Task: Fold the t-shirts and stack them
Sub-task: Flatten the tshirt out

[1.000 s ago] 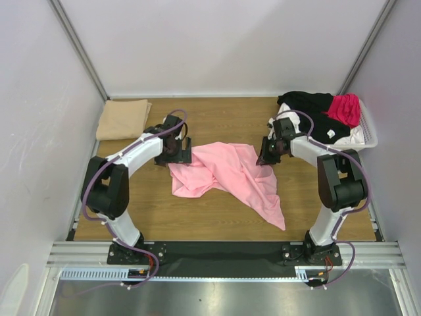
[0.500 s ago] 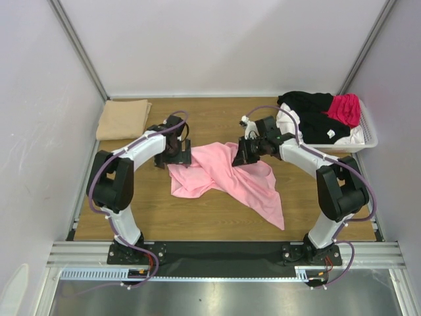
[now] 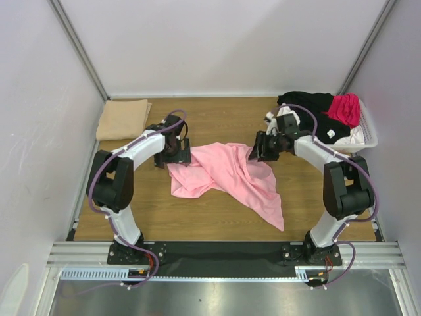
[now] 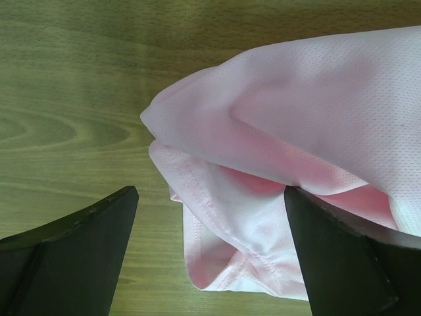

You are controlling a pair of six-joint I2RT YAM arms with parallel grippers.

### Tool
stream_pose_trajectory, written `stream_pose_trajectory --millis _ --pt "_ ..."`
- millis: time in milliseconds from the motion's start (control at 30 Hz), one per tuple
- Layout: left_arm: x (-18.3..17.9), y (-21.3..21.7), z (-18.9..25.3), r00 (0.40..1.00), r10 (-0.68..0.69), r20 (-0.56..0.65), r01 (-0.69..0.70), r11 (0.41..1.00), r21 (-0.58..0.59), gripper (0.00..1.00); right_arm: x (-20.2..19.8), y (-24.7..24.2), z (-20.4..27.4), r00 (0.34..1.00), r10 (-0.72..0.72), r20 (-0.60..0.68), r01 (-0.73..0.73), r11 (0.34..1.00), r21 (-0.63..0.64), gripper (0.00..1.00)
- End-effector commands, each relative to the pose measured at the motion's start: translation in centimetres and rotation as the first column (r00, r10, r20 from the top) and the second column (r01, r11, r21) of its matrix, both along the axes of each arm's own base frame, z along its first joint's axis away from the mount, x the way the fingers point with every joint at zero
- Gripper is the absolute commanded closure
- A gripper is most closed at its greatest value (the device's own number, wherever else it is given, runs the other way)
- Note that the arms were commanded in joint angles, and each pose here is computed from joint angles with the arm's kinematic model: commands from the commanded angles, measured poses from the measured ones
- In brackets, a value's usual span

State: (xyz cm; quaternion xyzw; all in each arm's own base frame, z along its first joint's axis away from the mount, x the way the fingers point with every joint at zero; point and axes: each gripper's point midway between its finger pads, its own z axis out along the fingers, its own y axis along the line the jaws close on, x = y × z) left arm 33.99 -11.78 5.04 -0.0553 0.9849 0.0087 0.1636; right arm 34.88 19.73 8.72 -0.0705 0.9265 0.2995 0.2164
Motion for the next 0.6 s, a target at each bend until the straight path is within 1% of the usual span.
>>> stream_pose_trajectory --millis 0,33,167,233,333,367,433,467,533,567 --pt "1.3 -0.6 0.4 0.999 0.025 0.026 -0.024 0.999 -0.038 0.00 2.2 -2.8 2.8 0.991 -0.125 0.058 0.124 0.992 0.019 0.44" --pt "1.4 -0.7 0.4 0.999 0.023 0.025 -0.022 0.999 -0.046 0.00 2.3 -3.2 2.5 0.989 -0.140 0.053 0.139 0.990 0.014 0.41" --pt "1.8 -0.9 0.1 0.999 0.014 0.034 -0.012 0.999 -0.052 0.01 2.3 -3.9 1.8 0.987 -0.157 0.028 0.158 0.988 -0.003 0.41" --pt "2.3 -1.1 0.1 0.999 0.013 0.050 -0.010 0.998 -0.062 0.01 2.3 -3.7 1.8 0.985 -0.173 0.021 0.173 0.985 0.014 0.41" --pt "2.9 -1.2 -0.2 0.998 0.012 0.064 -0.007 0.997 -0.075 0.05 2.6 -3.5 1.9 0.983 -0.180 0.020 0.179 0.983 0.033 0.41" --pt "3.1 -1.3 -0.2 0.998 0.013 0.067 -0.007 0.996 -0.086 0.09 2.7 -3.4 2.0 0.983 -0.183 0.020 0.182 0.982 0.038 0.40" --pt "3.4 -1.4 -0.3 0.997 0.012 0.076 -0.005 0.995 -0.097 0.15 3.0 -3.3 2.1 0.982 -0.187 0.020 0.186 0.982 0.041 0.41" --pt "3.4 -1.4 -0.3 0.997 0.012 0.074 -0.005 0.995 -0.101 0.22 3.2 -3.3 2.2 0.982 -0.186 0.022 0.185 0.982 0.043 0.41" --pt "3.7 -1.4 -0.4 0.996 0.013 0.084 -0.004 0.994 -0.106 0.31 3.7 -3.2 2.4 0.982 -0.188 0.025 0.186 0.981 0.051 0.41" --pt "3.7 -1.4 -0.3 0.996 0.014 0.089 -0.005 0.994 -0.110 0.41 3.9 -3.0 2.0 0.983 -0.185 0.015 0.184 0.981 0.053 0.41"
